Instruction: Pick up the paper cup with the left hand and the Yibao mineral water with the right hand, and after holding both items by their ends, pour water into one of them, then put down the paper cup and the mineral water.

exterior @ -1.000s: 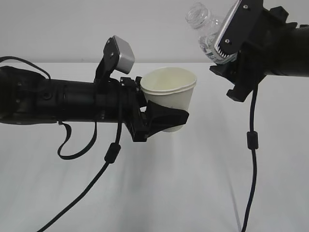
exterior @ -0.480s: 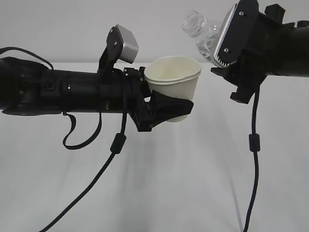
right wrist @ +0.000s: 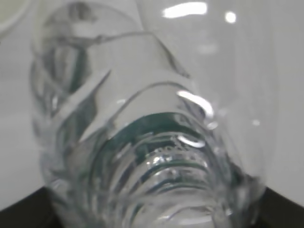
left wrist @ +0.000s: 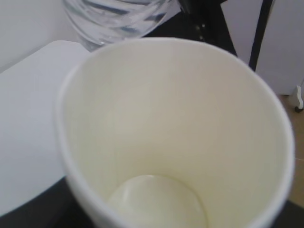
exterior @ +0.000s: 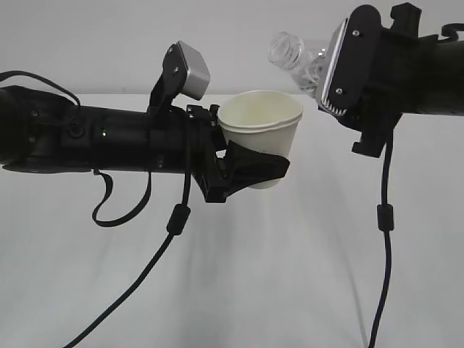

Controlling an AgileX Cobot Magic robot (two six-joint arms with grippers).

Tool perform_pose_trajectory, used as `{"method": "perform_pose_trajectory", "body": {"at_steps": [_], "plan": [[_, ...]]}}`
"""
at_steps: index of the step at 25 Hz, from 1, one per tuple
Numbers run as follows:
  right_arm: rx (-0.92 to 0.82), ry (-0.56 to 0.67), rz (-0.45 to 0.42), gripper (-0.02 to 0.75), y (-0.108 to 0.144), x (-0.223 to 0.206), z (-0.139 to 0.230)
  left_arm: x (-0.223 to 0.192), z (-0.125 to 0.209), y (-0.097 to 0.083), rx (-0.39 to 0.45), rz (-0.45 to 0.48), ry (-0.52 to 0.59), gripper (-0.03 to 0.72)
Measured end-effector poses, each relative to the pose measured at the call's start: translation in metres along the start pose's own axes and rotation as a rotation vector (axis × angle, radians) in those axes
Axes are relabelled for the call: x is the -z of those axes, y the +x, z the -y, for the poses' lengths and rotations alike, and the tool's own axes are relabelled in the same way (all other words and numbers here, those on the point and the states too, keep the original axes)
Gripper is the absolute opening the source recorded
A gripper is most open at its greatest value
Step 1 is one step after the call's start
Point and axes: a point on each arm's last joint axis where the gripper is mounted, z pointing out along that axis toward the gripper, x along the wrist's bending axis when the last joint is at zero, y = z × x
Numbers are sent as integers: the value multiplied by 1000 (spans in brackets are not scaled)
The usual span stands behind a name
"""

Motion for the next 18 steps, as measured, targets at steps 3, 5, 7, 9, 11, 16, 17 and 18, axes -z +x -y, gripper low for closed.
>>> {"method": "perform_pose_trajectory", "body": {"at_steps": [3,5,7,9,11,16,17,18], "plan": [[21,-4,2,489,0,0,0,0,0,0,3,1,1,463],[40,-10,4,489,0,0,-1,0,0,0,4,2,2,463],[61,-10,5,489,0,0,-1,0,0,0,2,4,5,463],[78,-10,5,489,0,0,-1,0,1,-1,-3,10,11,463],[91,-10,5,489,0,0,-1,0,2,-1,-10,15,17,463],[145,-10,5,489,0,0,-1,0,2,-2,-6,22,25,463],[151,-10,5,489,0,0,-1,0,2,-2,-8,23,26,463],[159,-10,5,489,0,0,-1,0,2,-2,-6,24,24,463]]}}
